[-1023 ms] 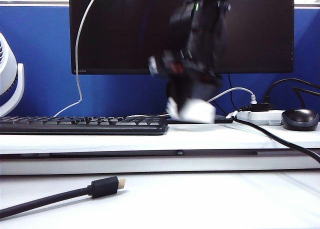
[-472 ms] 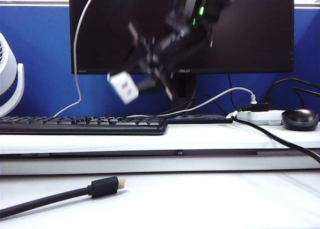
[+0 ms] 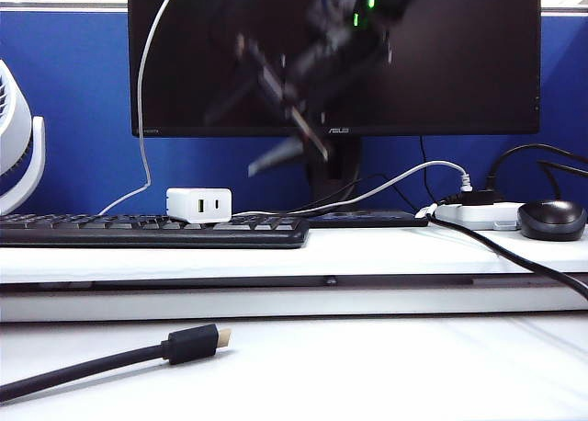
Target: Pick up the Type-C charging cable and the charging base, insert one end of the Type-C charger into the corresponding slot on the base, and finally place the plugged-in charger back on the table.
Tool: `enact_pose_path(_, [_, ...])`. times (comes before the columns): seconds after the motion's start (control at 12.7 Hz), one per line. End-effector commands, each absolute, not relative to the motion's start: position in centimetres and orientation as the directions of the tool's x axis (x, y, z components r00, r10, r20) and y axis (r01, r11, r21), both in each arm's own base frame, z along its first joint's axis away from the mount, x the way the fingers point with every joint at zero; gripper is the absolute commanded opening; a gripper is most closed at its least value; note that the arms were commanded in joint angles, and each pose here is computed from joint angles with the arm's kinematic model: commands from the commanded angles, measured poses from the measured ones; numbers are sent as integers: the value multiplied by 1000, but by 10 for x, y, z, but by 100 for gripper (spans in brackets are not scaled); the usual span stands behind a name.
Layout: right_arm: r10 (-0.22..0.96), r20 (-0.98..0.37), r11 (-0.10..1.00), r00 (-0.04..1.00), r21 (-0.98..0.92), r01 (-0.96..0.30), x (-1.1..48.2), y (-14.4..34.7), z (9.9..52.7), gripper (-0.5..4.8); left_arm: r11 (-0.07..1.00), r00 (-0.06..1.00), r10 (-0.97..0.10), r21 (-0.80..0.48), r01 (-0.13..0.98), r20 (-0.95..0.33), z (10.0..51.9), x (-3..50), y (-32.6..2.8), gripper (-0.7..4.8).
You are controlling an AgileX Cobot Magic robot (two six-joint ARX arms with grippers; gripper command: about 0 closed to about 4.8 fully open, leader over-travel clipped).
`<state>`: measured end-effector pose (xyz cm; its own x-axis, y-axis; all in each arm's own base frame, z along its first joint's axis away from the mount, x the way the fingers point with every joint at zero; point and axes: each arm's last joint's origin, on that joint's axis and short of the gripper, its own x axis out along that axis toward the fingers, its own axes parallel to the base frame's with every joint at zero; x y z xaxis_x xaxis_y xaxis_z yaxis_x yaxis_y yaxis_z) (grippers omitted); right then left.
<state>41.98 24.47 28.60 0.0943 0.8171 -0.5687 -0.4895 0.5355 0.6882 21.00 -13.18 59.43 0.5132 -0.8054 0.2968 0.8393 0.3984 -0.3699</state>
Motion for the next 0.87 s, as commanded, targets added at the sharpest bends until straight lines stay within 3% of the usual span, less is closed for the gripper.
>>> enact_pose_path(0.08, [740, -662, 569, 118, 521, -636, 385, 275, 313, 479, 393, 504, -806, -356, 848, 309, 597, 207, -130, -6])
enact_pose_path(0.24, [651, -740, 625, 172, 393, -675, 370, 293, 310, 479, 396, 507, -804, -356, 846, 311, 597, 207, -130, -6])
enact_pose_path(0.39, [422, -837, 692, 348, 50, -720, 336, 328, 305, 479, 394, 505, -804, -354, 848, 315, 597, 207, -130, -6])
enact_pose_path(0.55, [207, -913, 674, 352, -128, -728, 320, 358, 257, 479, 384, 495, -810, -355, 853, 313, 598, 206, -130, -6])
enact_pose_path(0.63, [171, -929, 670, 328, -135, -730, 321, 359, 245, 459, 384, 495, -810, -354, 853, 313, 598, 206, -130, -6])
enact_pose_path(0.71, [154, -936, 667, 318, -139, -732, 321, 358, 242, 278, 379, 490, -814, -352, 855, 313, 598, 206, -130, -6])
enact_pose_path(0.79, [149, -938, 655, 313, -143, -742, 320, 357, 244, 145, 379, 489, -814, -351, 856, 314, 598, 205, -129, -5])
enact_pose_path(0.87, [140, -942, 638, 306, -151, -756, 320, 353, 247, 73, 379, 489, -814, -350, 856, 315, 598, 204, -129, -6])
